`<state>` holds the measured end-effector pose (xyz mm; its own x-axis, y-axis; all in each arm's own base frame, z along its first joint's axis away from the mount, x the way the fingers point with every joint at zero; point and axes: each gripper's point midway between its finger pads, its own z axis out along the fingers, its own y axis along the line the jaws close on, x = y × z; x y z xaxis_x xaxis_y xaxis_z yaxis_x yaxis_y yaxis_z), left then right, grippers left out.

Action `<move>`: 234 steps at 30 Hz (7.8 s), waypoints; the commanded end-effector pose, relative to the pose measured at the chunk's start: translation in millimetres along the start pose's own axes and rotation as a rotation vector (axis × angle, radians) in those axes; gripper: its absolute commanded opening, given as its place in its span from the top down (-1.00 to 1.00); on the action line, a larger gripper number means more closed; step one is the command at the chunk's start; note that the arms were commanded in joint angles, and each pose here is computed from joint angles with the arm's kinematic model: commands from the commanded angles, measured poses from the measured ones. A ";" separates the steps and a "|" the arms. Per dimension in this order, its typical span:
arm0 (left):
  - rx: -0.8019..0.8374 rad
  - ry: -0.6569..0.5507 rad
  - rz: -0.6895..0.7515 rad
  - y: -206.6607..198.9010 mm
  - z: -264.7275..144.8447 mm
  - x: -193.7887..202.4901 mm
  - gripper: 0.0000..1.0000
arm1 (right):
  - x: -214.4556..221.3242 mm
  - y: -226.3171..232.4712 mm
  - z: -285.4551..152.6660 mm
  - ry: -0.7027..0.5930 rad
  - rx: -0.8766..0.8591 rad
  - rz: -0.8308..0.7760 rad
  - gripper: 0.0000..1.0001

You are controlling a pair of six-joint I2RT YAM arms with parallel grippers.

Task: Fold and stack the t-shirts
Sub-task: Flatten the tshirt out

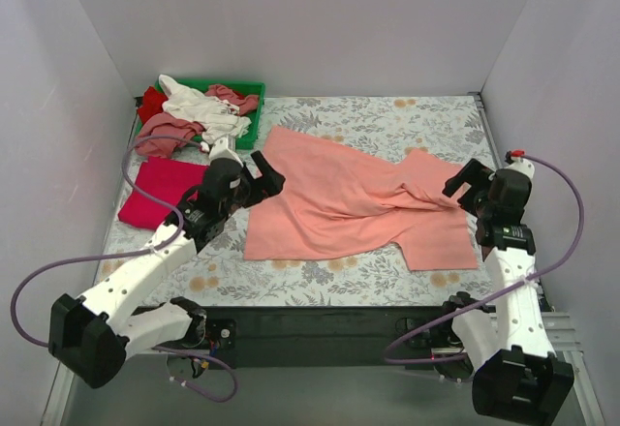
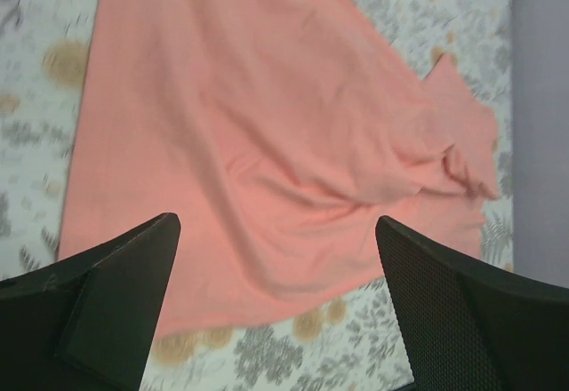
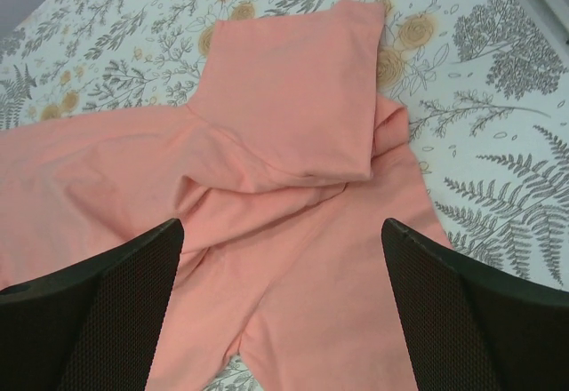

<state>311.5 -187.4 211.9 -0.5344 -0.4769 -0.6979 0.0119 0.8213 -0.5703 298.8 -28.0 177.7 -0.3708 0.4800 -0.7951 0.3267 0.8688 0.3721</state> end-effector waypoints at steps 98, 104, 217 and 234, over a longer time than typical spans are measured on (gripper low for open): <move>0.524 -0.729 -0.009 -179.0 -267.7 -270.1 1.00 | -329.4 119.9 -347.4 -1.004 -0.188 -0.147 0.97; 0.642 -0.807 0.027 -194.8 -333.2 -289.5 1.00 | -344.4 137.5 -423.9 -1.173 -0.272 -0.202 0.97; 0.861 -0.583 0.129 -198.7 -304.1 -232.4 1.00 | -367.3 92.3 -444.1 -1.275 -0.101 -0.183 0.97; 0.327 -0.382 -0.058 -78.2 -14.7 -191.4 1.00 | -281.1 151.8 -139.1 -0.823 -0.001 -0.546 0.95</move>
<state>348.6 -165.9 456.9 -0.2063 -0.6420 -0.7384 0.4424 0.6119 -0.6556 288.3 -15.9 542.6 0.2689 -0.1875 -0.9447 0.2406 0.9629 -0.1226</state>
